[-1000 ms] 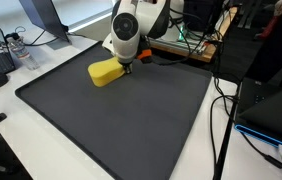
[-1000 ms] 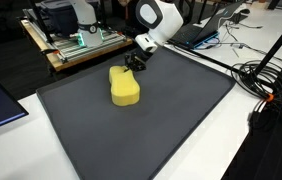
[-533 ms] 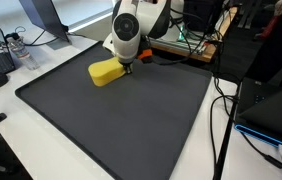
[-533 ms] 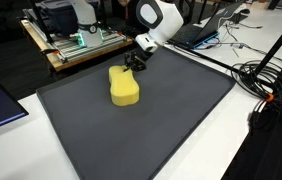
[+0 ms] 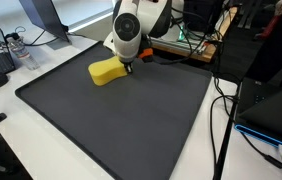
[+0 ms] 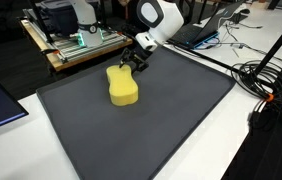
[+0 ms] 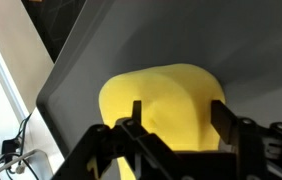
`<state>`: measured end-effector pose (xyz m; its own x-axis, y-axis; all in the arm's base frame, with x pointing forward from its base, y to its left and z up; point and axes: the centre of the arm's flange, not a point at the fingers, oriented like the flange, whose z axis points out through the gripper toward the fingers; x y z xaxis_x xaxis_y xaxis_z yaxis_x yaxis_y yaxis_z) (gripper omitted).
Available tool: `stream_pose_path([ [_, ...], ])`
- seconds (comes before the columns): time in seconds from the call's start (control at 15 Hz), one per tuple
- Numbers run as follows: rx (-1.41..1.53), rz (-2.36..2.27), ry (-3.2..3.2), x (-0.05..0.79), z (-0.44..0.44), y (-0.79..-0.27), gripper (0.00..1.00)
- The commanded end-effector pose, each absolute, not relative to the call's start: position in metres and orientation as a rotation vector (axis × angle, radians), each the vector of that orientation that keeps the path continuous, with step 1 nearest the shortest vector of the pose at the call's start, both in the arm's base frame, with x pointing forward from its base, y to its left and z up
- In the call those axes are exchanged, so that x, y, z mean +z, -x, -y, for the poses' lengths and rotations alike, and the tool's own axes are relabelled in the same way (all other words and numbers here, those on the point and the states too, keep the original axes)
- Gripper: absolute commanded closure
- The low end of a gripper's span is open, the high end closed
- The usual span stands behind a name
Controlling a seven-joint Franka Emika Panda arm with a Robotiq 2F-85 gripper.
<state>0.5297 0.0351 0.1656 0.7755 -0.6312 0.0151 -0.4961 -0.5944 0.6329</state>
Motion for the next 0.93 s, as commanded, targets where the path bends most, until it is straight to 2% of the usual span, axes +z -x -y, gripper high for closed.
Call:
stream_pose_path([
  [0.0, -0.274, 0.853, -2.318, 0.186, -0.043, -0.524, 0.00],
  [0.87, -0.309, 1.025, -2.281, 0.220, -0.107, -0.546, 0.00],
])
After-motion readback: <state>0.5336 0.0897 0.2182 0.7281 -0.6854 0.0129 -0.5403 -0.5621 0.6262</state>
